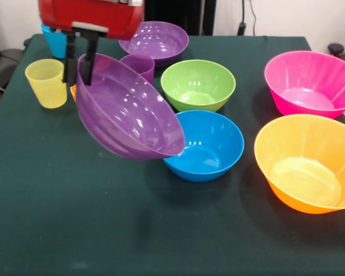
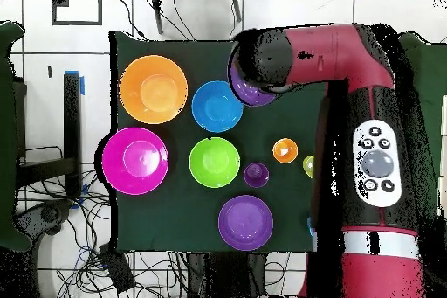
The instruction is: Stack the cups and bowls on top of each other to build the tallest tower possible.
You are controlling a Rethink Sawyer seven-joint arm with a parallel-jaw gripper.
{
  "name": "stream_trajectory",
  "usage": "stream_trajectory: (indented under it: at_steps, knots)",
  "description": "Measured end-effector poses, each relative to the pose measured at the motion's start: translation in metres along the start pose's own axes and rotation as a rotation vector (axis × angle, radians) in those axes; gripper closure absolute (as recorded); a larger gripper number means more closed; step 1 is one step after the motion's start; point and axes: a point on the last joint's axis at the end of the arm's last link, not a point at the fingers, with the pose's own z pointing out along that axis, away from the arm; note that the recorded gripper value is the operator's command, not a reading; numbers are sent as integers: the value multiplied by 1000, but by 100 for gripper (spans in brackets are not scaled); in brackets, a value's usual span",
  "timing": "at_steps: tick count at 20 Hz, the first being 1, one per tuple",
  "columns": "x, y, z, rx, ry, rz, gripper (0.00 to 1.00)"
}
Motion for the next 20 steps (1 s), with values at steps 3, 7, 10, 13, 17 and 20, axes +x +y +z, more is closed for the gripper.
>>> stream_trajectory:
  at_steps: [3,7,10,13,17,20]
  knots:
    - [-1,9,-3,9,3,-14,100]
    - [-3,22,-7,23,6,-35,100]
    - [-4,29,-9,29,8,-46,100]
    - [-5,41,-12,37,10,-63,100]
    - [-6,53,-16,43,14,-72,100]
    - [-7,58,-18,46,16,-71,100]
